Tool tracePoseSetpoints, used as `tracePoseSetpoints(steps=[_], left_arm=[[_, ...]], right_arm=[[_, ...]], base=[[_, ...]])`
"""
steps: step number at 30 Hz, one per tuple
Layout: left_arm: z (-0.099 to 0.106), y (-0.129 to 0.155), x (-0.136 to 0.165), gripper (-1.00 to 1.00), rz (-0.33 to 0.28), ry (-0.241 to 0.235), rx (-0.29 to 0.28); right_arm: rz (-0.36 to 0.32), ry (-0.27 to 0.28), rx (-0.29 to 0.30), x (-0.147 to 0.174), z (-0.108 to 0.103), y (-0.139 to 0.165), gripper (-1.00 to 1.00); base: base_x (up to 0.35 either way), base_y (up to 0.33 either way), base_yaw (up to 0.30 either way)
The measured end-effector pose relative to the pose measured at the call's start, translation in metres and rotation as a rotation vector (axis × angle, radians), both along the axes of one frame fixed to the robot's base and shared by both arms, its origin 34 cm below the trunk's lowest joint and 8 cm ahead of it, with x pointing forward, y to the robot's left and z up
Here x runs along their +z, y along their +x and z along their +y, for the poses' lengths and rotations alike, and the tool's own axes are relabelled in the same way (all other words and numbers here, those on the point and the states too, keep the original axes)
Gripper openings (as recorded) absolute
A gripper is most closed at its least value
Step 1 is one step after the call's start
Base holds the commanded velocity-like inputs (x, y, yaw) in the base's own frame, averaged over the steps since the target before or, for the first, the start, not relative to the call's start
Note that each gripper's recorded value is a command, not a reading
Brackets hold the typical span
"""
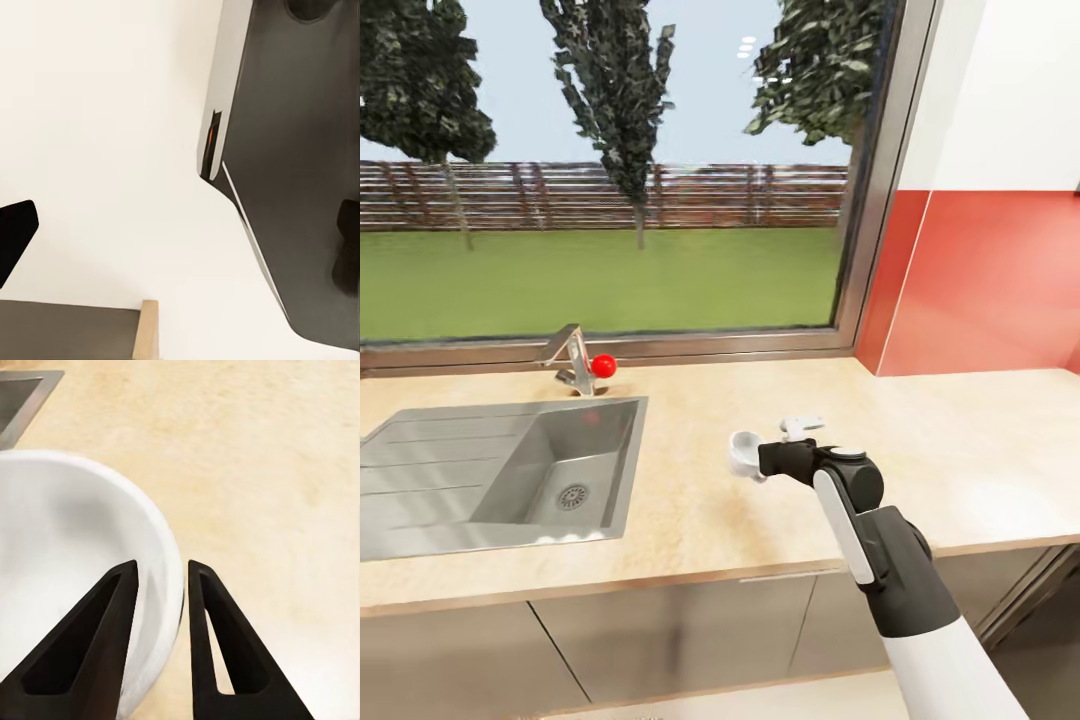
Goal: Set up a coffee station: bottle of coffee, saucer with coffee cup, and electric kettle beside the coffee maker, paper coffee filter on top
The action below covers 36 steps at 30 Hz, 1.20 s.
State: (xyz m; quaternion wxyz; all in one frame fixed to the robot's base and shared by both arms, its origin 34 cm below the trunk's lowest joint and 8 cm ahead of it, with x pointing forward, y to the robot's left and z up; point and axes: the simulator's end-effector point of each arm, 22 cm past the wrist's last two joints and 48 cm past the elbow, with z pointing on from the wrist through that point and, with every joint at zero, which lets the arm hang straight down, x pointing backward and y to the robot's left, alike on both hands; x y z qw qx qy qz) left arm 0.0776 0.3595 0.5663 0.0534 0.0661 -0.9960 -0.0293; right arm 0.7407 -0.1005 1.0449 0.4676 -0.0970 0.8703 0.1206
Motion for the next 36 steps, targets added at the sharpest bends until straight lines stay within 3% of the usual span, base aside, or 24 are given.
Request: tracePoseSetpoints(steps=[15,28,36], left_arm=[[0.0001,0.0022,-0.0003,1.00,-0.010,0.001,-0.001],[-0.0002,0.0027,-0.0003,1.00,-0.012,0.001,-0.001],[-0.0003,0.0022,-0.0003,1.00,-0.010,0.001,-0.001]], right_arm=[[-0.001,0.001,0.001,0.0002,0.0005,0.0000,-1.00],[-0.001,0.002,0.002,-0.0001,0.0006,0.0000,-1.00],[-0.001,0.001,0.001,0.0000,0.0005,0.0000,-1.00]], base=[[-0.006,0.006,0.279],[-0.087,0.247,0.279],[-0.001,0.044,0.279]])
